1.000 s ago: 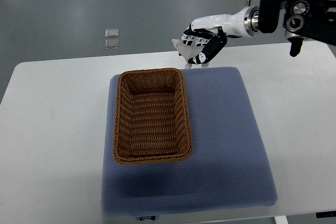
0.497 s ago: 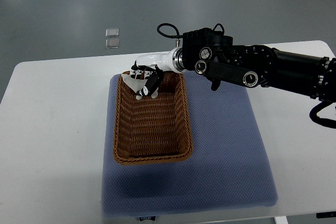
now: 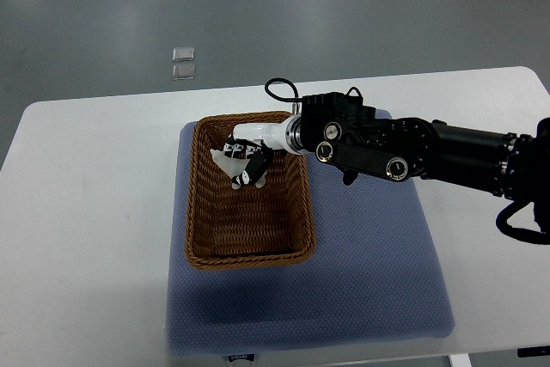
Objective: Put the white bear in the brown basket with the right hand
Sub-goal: 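Carry the bear over the wicker basket and lower it inside, then open the right hand to release the bear and withdraw upward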
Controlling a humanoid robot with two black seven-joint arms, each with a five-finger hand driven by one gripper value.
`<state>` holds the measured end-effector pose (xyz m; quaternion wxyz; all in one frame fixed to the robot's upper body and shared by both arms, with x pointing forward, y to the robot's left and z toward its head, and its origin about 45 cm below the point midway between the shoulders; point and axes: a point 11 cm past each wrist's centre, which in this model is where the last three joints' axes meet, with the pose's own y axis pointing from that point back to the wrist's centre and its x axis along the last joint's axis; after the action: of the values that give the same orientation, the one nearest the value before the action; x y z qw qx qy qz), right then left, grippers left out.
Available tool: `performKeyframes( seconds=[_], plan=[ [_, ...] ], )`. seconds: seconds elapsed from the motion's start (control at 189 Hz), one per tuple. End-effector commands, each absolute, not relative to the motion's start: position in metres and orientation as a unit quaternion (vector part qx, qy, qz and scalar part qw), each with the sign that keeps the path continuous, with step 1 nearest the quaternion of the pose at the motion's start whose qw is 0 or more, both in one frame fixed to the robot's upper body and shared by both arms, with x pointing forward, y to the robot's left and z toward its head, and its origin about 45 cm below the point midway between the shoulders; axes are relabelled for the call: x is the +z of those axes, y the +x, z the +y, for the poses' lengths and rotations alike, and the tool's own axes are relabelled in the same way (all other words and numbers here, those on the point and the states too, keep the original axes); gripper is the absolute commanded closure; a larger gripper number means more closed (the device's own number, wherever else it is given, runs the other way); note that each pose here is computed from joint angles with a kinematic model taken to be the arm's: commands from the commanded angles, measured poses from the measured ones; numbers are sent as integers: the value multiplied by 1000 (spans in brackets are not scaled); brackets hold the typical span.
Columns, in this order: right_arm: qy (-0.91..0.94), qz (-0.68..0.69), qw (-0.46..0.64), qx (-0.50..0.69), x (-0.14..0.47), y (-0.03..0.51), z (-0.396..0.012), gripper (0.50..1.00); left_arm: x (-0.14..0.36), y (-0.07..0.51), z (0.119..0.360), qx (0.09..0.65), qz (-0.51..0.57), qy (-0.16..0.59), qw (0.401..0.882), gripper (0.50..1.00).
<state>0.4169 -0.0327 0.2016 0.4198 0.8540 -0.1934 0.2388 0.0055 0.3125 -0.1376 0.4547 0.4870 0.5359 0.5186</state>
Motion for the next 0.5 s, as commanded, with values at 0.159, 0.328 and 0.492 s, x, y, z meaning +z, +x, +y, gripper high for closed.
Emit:
performKeyframes(
  seconds=[0.159,0.328,0.492],
  plan=[
    [855,-193,420,236,200,416,-33,771,-138,5,314,520,535,488,453,500],
    [858,-191,417,233,203,416,-31,701,-138,4,315,520,535,488,452,500],
    [860,-198,407,237,216,421,-28,642,-138,4,315,520,535,489,452,500]
  ],
)
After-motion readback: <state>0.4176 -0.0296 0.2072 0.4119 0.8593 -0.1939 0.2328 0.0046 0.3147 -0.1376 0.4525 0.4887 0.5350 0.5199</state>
